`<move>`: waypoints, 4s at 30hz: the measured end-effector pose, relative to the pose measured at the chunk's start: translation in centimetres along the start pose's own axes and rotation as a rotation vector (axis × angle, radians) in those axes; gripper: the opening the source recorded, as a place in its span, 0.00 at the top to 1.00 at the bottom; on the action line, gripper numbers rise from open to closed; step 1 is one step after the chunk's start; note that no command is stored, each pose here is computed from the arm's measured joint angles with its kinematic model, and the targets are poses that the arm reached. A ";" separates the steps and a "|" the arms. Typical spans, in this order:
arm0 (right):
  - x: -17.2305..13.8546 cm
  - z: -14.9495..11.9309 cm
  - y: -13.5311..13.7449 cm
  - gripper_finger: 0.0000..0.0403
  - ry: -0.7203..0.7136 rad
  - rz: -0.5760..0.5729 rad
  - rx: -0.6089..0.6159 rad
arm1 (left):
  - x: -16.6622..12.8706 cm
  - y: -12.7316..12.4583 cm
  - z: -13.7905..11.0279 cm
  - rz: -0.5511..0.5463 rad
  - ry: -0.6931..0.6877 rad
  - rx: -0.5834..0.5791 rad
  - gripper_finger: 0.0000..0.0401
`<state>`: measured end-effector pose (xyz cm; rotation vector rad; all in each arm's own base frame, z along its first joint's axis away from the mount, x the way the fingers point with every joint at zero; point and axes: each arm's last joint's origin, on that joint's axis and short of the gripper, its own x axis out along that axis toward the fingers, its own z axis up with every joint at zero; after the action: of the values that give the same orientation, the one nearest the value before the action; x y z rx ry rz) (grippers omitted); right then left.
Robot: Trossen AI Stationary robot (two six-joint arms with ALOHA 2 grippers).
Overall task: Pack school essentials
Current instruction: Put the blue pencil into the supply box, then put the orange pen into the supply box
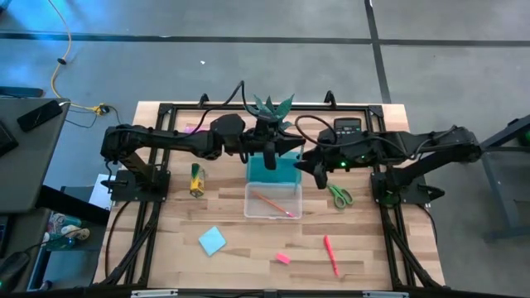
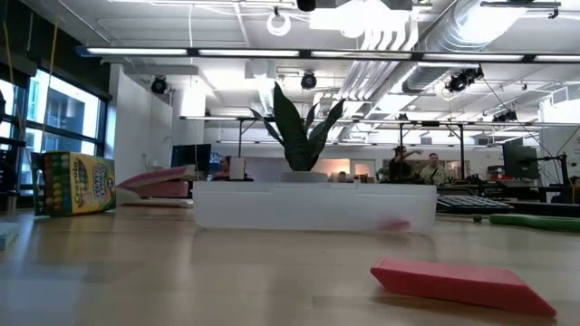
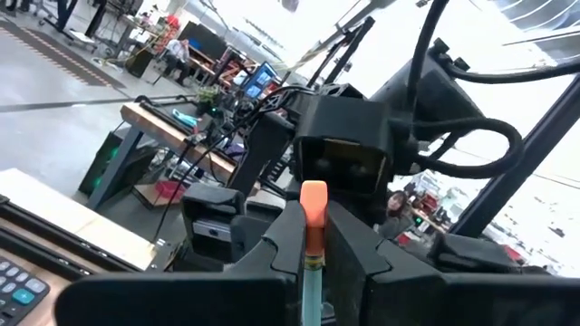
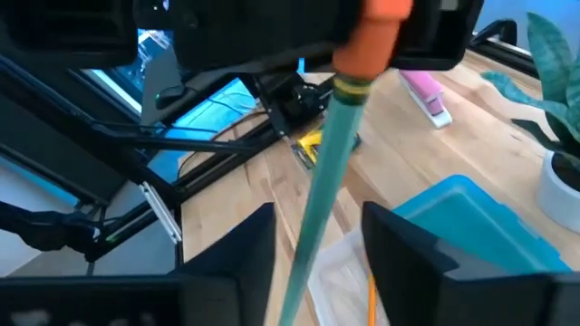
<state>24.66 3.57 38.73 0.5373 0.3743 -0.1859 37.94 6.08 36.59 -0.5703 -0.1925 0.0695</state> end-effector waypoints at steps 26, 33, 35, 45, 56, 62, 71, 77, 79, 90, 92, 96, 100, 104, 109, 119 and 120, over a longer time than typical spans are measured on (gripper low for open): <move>0.0 -0.9 -0.6 0.98 0.090 -0.065 0.029 | -0.2 0.9 -1.4 0.065 0.162 0.190 0.61; -0.3 -1.9 -1.5 0.98 0.190 -0.155 0.069 | -2.3 0.4 -0.3 0.116 0.294 0.240 0.51; -0.2 -2.2 -1.7 0.98 0.211 -0.187 0.083 | -3.2 0.2 0.0 0.141 0.343 0.258 0.51; 4.6 -4.3 -1.9 0.98 0.331 -0.286 0.042 | -8.6 -1.6 0.9 0.257 0.609 0.221 0.51; 12.8 -7.4 -2.1 0.98 0.423 -0.201 -0.050 | -14.3 -3.6 1.6 0.540 0.701 0.257 0.51; 15.5 -7.6 -1.6 0.98 0.462 -0.187 -0.174 | -15.5 -3.6 0.8 0.648 0.785 0.273 0.51; 18.9 -7.7 -1.0 0.98 0.654 -0.236 -0.324 | -15.8 -3.4 0.7 0.699 0.792 0.268 0.51; 19.9 -8.5 -1.7 0.98 0.706 -0.228 -0.325 | -15.8 -3.4 0.7 0.699 0.792 0.268 0.51; 20.2 -8.7 -2.0 0.98 0.729 -0.224 -0.326 | -15.8 -3.4 0.7 0.705 0.787 0.273 0.51; 21.6 -10.7 -3.0 0.98 0.847 -0.209 -0.292 | -15.8 -3.4 0.7 0.712 0.782 0.278 0.51; 21.7 -10.9 -3.0 0.97 0.854 -0.214 -0.284 | -15.8 -3.4 0.7 0.711 0.780 0.277 0.51; 21.7 -11.0 -3.0 0.92 0.854 -0.219 -0.265 | -15.8 -3.4 0.7 0.709 0.782 0.276 0.51; 21.7 -11.0 -3.0 0.83 0.864 -0.210 -0.240 | -15.8 -3.4 0.7 0.708 0.784 0.275 0.51; 21.6 -11.0 -2.9 0.75 0.890 -0.182 -0.214 | -15.8 -3.4 0.7 0.698 0.791 0.269 0.51; 20.4 -10.1 -2.7 0.71 0.886 -0.209 -0.199 | -15.8 -3.4 0.7 0.697 0.793 0.267 0.51; 14.1 -6.3 -1.0 0.76 0.732 -0.367 -0.383 | -15.8 -3.4 0.7 0.695 0.794 0.266 0.51; 13.4 -6.2 -0.8 0.76 0.723 -0.385 -0.400 | -15.8 -3.4 0.7 0.695 0.795 0.266 0.51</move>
<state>34.88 5.12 28.17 0.1116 1.1951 -0.2763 22.37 1.68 36.45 -0.3414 0.7863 0.5232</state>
